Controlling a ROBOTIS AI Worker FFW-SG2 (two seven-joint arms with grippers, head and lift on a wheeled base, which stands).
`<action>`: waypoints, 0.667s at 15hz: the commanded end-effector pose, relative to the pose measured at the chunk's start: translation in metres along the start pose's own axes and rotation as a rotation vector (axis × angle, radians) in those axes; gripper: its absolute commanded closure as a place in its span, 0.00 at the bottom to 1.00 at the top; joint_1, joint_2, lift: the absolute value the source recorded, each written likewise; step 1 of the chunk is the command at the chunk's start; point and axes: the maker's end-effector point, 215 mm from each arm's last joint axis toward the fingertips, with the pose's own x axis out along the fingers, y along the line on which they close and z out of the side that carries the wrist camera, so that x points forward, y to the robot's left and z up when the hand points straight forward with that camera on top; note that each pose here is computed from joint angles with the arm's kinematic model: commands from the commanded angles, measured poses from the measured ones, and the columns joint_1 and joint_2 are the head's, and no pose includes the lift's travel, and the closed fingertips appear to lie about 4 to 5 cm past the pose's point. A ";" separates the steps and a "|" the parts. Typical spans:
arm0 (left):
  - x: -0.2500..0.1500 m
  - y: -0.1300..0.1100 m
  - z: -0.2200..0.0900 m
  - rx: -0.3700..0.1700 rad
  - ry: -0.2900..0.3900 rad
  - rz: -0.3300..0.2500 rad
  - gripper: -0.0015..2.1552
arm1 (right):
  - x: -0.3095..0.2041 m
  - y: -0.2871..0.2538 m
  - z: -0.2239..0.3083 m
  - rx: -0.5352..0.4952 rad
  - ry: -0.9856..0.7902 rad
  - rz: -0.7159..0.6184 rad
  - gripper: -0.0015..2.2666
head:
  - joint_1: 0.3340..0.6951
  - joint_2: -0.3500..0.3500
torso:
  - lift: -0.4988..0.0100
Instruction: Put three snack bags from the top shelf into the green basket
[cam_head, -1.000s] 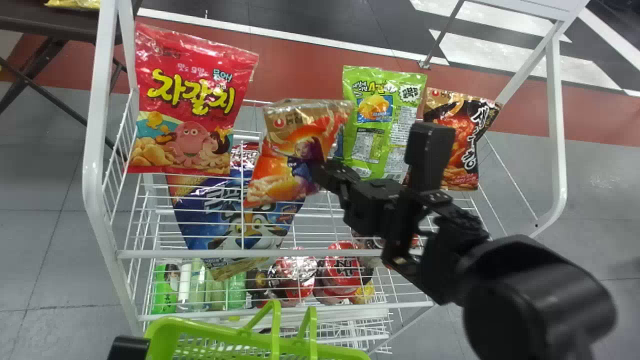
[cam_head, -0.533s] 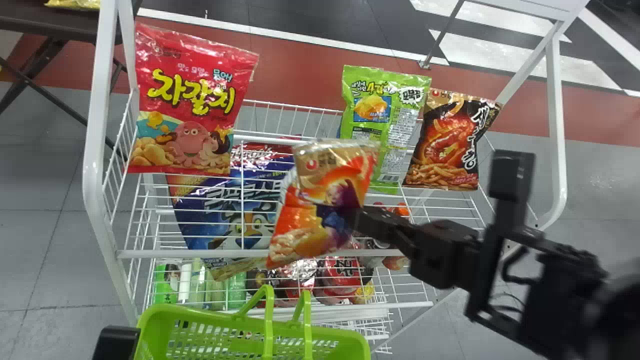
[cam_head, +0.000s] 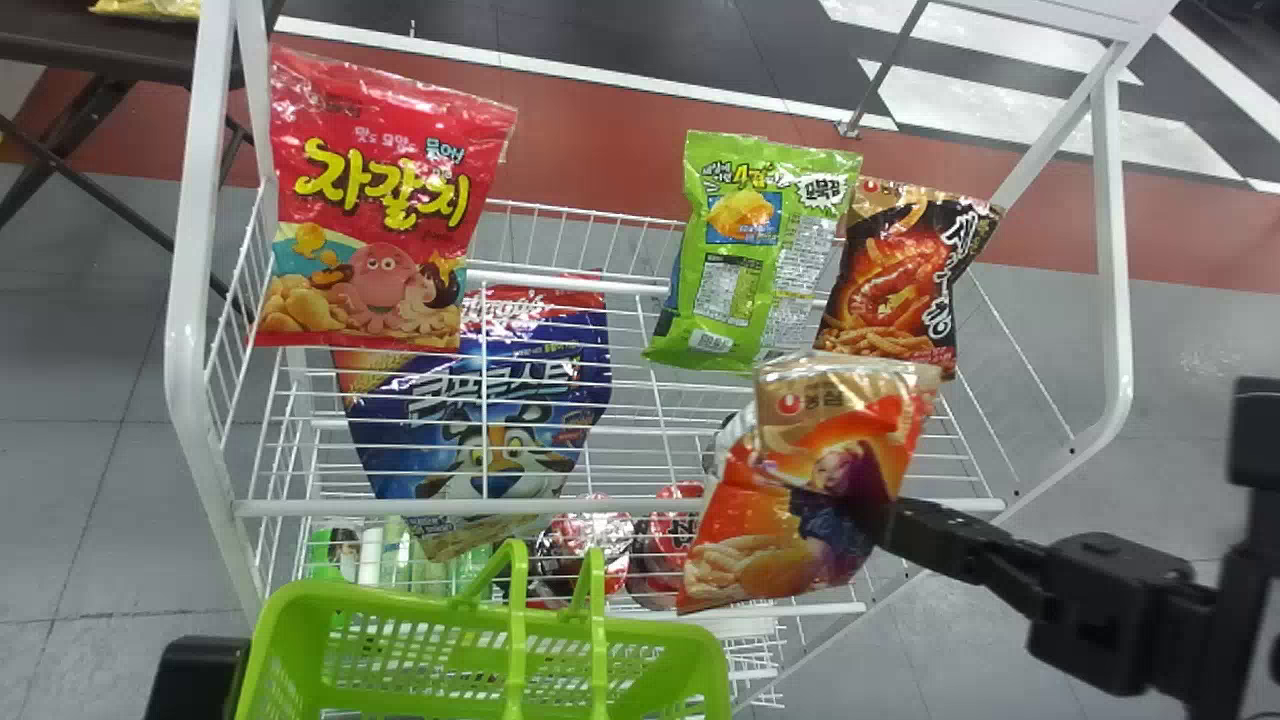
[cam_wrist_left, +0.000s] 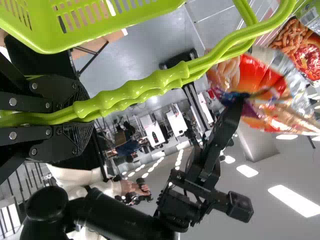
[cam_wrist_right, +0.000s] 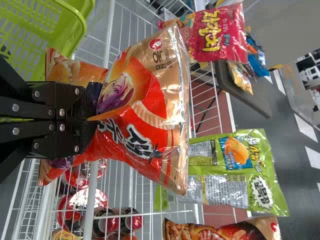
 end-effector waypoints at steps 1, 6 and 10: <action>-0.001 0.000 0.004 0.011 -0.011 0.000 0.65 | -0.007 0.008 -0.008 0.014 0.022 0.034 0.99 | 1.00 0.00 | 0.89; -0.001 0.000 0.009 0.032 -0.024 0.001 0.65 | 0.021 0.045 -0.073 0.087 0.181 0.139 0.99 | 1.00 0.00 | 0.89; 0.000 -0.001 0.014 0.045 -0.031 0.001 0.65 | 0.038 0.077 -0.117 0.141 0.287 0.232 0.99 | 1.00 0.00 | 0.89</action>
